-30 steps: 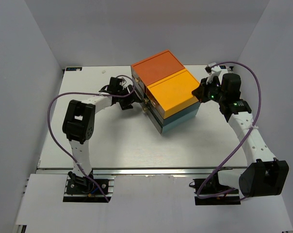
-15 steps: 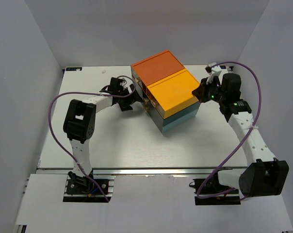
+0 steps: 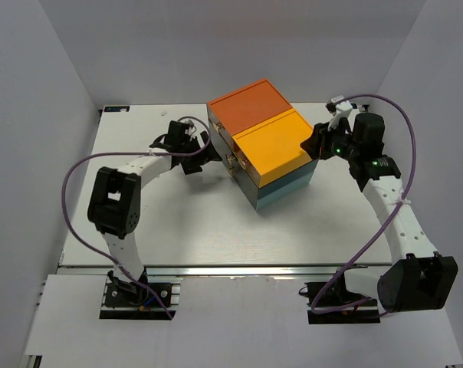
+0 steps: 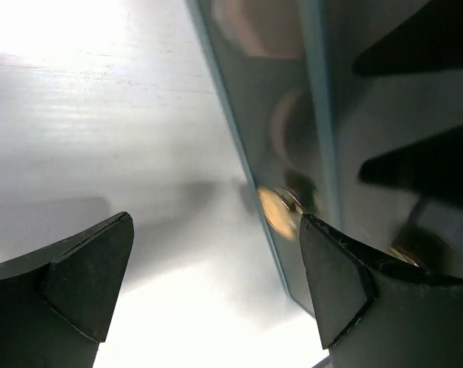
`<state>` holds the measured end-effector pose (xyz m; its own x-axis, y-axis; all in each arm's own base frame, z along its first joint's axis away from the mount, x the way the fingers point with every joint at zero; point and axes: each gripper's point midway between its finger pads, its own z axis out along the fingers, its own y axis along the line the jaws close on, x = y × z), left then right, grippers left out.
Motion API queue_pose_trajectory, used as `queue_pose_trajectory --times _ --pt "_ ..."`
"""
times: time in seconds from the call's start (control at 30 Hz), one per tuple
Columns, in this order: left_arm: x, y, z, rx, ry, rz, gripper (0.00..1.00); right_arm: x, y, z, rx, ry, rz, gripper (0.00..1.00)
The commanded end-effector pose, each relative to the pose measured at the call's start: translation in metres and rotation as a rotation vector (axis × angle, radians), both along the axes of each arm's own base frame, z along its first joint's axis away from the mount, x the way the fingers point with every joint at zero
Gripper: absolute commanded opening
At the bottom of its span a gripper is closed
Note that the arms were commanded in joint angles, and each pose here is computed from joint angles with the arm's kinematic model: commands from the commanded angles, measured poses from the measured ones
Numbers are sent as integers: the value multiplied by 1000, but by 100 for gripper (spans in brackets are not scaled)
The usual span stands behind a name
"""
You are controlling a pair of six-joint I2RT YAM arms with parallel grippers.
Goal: Organize the makeup
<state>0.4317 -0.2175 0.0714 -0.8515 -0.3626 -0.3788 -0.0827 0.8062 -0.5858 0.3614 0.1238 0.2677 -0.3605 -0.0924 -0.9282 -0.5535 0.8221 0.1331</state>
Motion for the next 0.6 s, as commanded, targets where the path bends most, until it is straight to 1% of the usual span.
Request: queue_pose_trajectory --times 0.0,0.03,0.07,0.13,0.17,0.2,0.23,0.27,0.3,0.33,0.37,0.4,0.43,0.47,0.53,0.57 --pt "3 13 67 19 -184 5 98 -2 3 41 11 -85 29 50" --pt "1 14 73 22 -202 0 98 -1 2 50 18 -99 24 50" --pt "-2 16 88 16 -237 1 98 -1 2 49 18 -81 23 51" --pt "-10 19 93 14 -254 -2 98 -2 3 59 17 -99 31 53" --pt "-15 20 107 4 -286 0 98 -2 2 61 14 -103 27 54" --pt "-22 23 104 5 -283 0 98 -2 1 64 9 -115 20 54" --pt "-25 24 108 0 -301 1 98 -4 0 67 5 -124 16 62" --pt "-31 26 123 -13 -342 2 98 -5 -1 67 1 -126 15 65" --pt "-36 27 127 -18 -354 4 98 -6 -3 68 -5 -131 6 68" --pt "-42 29 127 -19 -363 -1 98 -7 -5 69 -5 -129 -6 78" --pt "-49 31 144 -31 -410 -3 98 -8 -6 69 -5 -124 -14 81" --pt "-54 32 147 -33 -428 -7 98 -11 -7 66 -5 -100 -23 85" --pt "-58 34 155 -34 -454 -5 98 -11 -8 69 -2 -92 -33 86" --pt "-65 37 174 -43 -510 -1 98 -12 -10 69 -1 -82 -43 86" --pt "-71 43 188 -36 -560 8 98 -15 -14 67 -4 -60 -73 89" --pt "-74 44 195 -39 -581 9 98 -16 -15 68 -6 -61 -79 89"
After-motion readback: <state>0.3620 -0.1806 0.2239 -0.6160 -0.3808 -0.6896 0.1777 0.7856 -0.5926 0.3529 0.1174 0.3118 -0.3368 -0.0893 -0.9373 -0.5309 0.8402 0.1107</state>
